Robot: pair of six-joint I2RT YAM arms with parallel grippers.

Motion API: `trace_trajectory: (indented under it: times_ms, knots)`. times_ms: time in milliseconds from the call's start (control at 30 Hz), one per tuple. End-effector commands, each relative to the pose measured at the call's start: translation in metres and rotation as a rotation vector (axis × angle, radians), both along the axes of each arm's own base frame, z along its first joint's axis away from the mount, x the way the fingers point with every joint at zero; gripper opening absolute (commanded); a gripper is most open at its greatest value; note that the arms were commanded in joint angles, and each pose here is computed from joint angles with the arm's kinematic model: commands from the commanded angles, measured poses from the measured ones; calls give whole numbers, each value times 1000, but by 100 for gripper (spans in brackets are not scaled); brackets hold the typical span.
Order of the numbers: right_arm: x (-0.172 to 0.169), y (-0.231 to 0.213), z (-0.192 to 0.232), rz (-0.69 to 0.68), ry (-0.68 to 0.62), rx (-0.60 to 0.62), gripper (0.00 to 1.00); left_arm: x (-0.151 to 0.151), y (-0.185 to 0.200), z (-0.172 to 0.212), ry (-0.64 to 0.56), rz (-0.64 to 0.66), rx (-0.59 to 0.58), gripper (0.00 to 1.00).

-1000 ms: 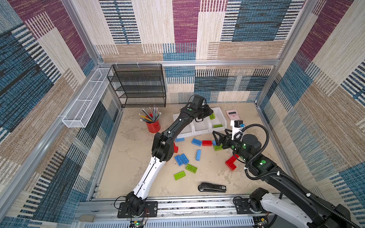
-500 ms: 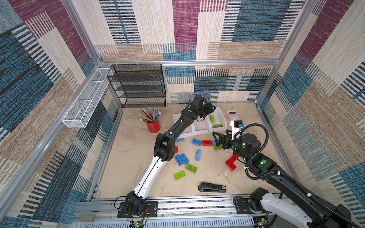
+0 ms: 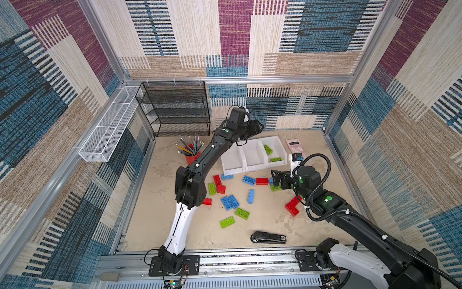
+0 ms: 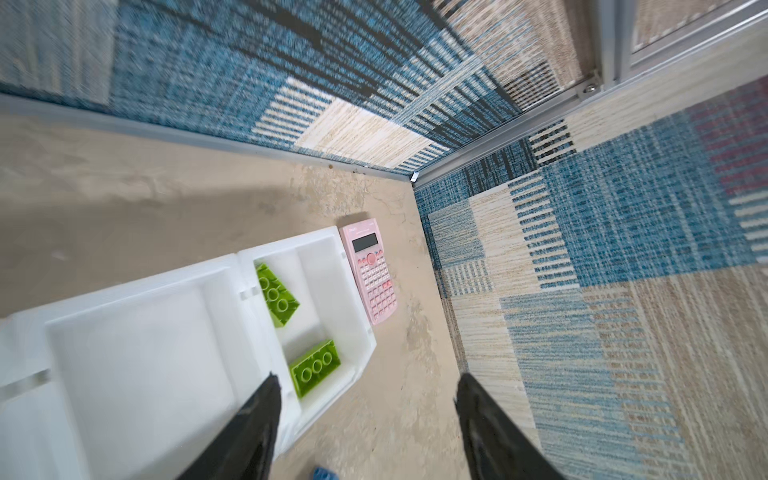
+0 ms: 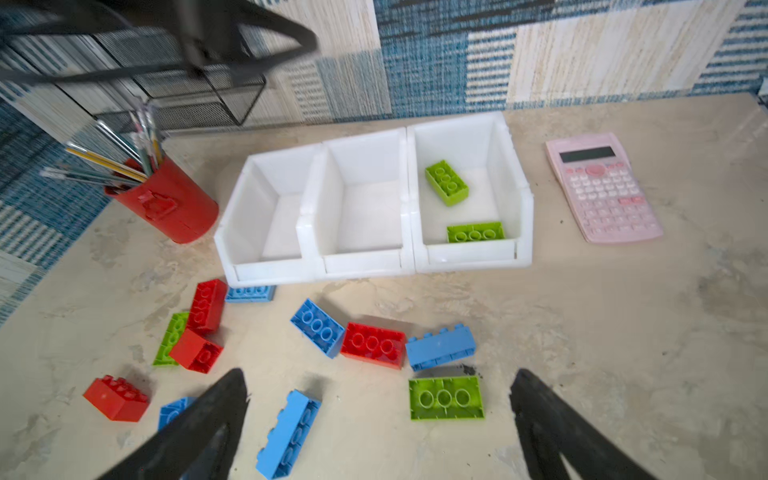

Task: Sort the legos into containers by color
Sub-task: 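Grasp another lime-green brick with the right gripper while the left arm withdraws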

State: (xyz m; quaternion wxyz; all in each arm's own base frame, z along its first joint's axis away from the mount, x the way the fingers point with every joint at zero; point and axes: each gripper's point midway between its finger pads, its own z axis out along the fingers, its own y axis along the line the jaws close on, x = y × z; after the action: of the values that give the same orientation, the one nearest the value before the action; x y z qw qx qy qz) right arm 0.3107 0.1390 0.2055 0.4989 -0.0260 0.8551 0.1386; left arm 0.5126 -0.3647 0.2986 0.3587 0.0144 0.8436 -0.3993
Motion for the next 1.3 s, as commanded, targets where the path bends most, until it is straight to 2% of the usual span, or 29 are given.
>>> trace_trajectory:
  times_ms: [0, 200, 433, 667, 867, 1267]
  knots:
    - [-3, -7, -25, 3, 79, 9, 100, -34, 34, 14, -81, -13, 172, 68]
    - [0, -12, -64, 15, 173, 40, 100, -99, 88, -14, -28, 49, 240, 69]
    - [15, -12, -93, 6, 251, -46, 100, -166, 134, -61, 64, 68, 286, 69]
    - [27, -11, -115, 12, 317, -119, 100, -214, 171, -85, 91, 37, 414, 69]
    - [37, -4, -133, 56, 379, -179, 100, -227, 186, -87, 53, 46, 449, 70]
    - [28, 2, -170, 88, 495, -205, 99, -228, 179, -106, 118, 6, 437, 70]
